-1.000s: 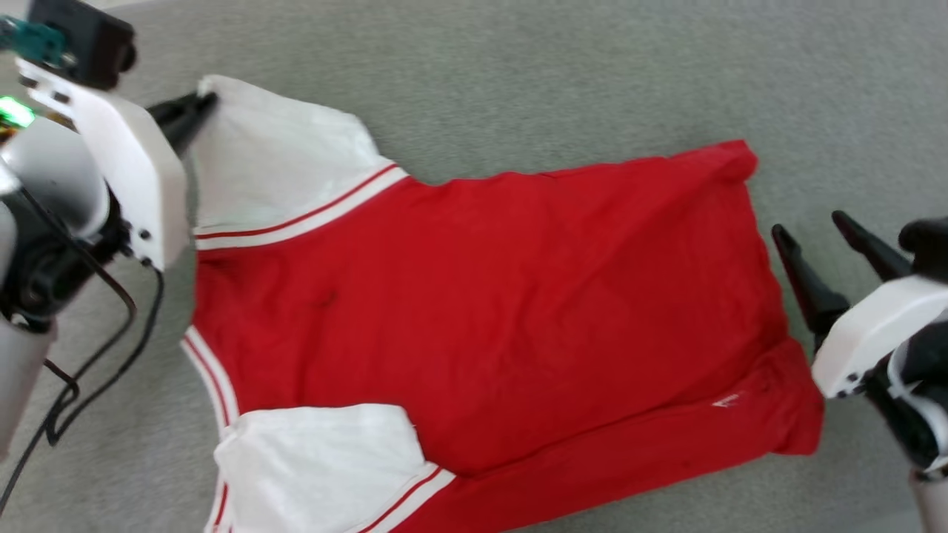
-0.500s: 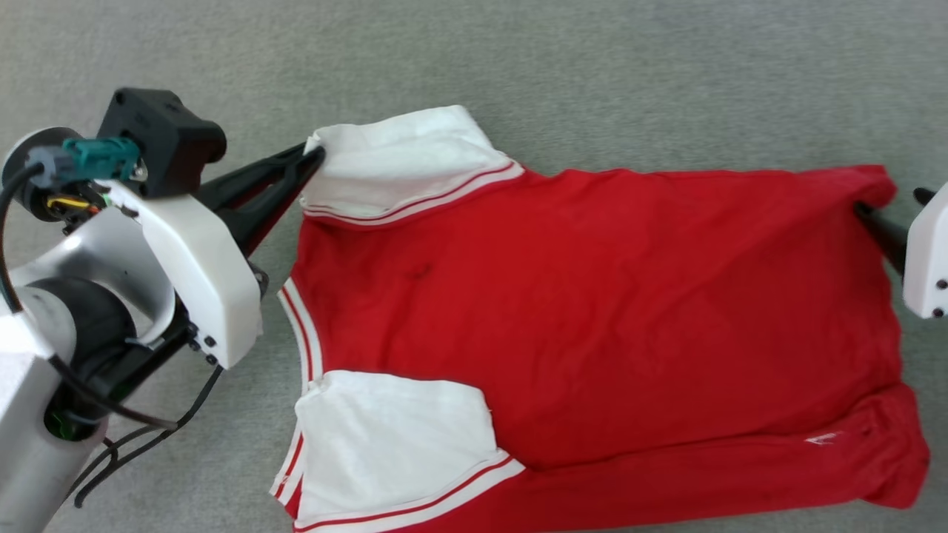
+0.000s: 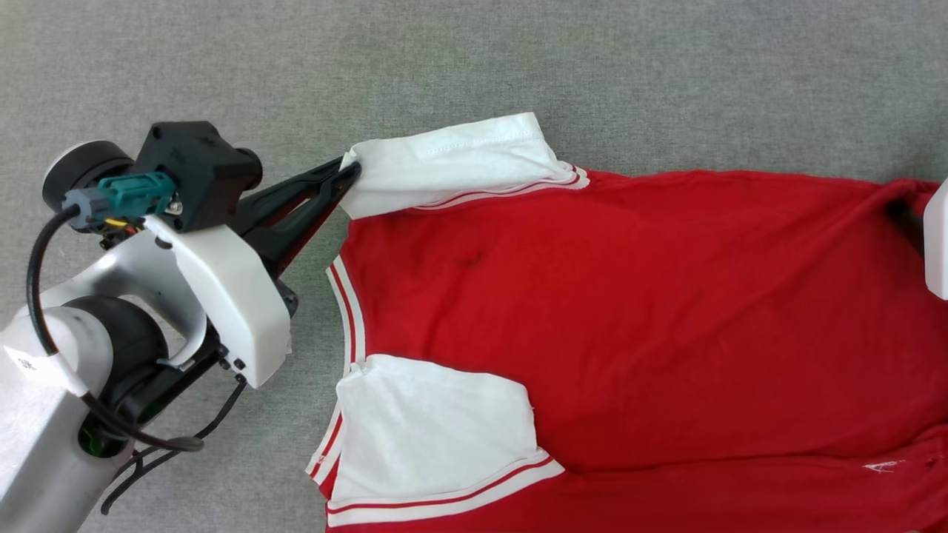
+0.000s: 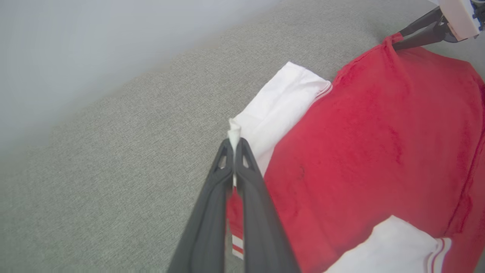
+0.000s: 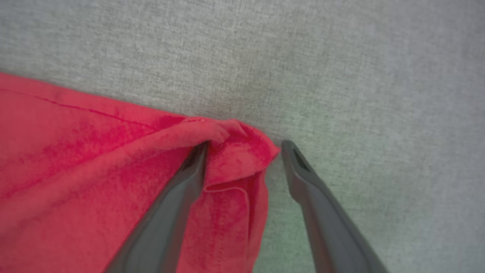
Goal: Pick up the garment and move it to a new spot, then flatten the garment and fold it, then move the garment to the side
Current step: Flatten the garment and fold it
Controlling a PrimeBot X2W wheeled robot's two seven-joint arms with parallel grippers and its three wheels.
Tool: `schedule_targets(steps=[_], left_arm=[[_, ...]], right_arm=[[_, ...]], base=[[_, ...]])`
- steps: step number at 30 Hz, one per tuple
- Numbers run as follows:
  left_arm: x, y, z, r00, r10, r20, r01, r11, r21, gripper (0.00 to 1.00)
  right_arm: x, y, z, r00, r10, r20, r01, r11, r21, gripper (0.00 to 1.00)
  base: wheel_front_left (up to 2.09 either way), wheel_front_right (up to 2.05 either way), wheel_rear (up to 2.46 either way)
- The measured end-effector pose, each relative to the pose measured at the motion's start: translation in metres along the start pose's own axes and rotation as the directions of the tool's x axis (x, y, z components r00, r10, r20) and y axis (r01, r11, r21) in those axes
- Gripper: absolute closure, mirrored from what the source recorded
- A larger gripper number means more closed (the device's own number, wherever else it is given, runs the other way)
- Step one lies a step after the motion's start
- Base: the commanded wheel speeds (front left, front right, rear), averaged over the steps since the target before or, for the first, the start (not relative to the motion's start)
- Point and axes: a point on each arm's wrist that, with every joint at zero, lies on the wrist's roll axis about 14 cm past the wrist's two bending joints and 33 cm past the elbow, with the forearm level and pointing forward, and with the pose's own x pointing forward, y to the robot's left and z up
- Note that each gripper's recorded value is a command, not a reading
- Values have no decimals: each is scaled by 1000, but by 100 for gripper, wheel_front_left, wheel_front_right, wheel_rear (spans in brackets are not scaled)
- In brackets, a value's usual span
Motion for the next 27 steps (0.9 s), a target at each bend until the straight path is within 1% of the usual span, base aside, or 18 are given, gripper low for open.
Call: schedule_targets(steps=[1, 2, 3, 4, 8, 12, 20, 24, 27], left_arm=[[0, 1, -2, 1000, 5, -5, -5, 1000, 0, 100], [0, 2, -3, 1000, 9, -6, -9, 1000, 1, 100], [-1, 3, -5, 1000, 13, -10, -13, 1000, 1, 100], [-1, 4, -6, 1000, 15, -13, -15, 1000, -2, 100], [-5, 4, -10, 999, 28, -16, -28, 1000, -13, 100], [-13, 9, -9, 998, 66, -2, -66, 998, -19, 100], [-42, -2, -7, 995, 102, 21, -101, 994, -46, 100], [-59, -8, -5, 990, 132, 45, -128, 988, -83, 100], [-71, -16, -13, 990, 137, 30, -133, 985, -111, 100]], right_arm=[[1, 1, -1, 1000, 2, -4, -2, 1000, -7, 5], [2, 1, -1, 1000, 3, -7, -3, 1000, -11, 53], [3, 2, -1, 1000, 5, -4, -5, 1000, -13, 75], [3, 3, 0, 1000, 9, 5, -9, 1000, -14, 100], [-1, 9, 4, 998, 30, 52, -30, 1000, 1, 100], [-14, 5, 7, 994, 22, 106, -25, 999, 31, 100], [-63, -4, 10, 974, 0, 226, -15, 998, 64, 100], [-86, 2, 1, 961, 22, 274, -52, 993, 103, 100], [-99, 4, -12, 956, 23, 291, -59, 991, 117, 100]], base=[[0, 0, 0], [0, 0, 0], [0, 0, 0], [0, 0, 0], [0, 0, 0], [0, 0, 0], [0, 0, 0], [0, 0, 0], [0, 0, 0]])
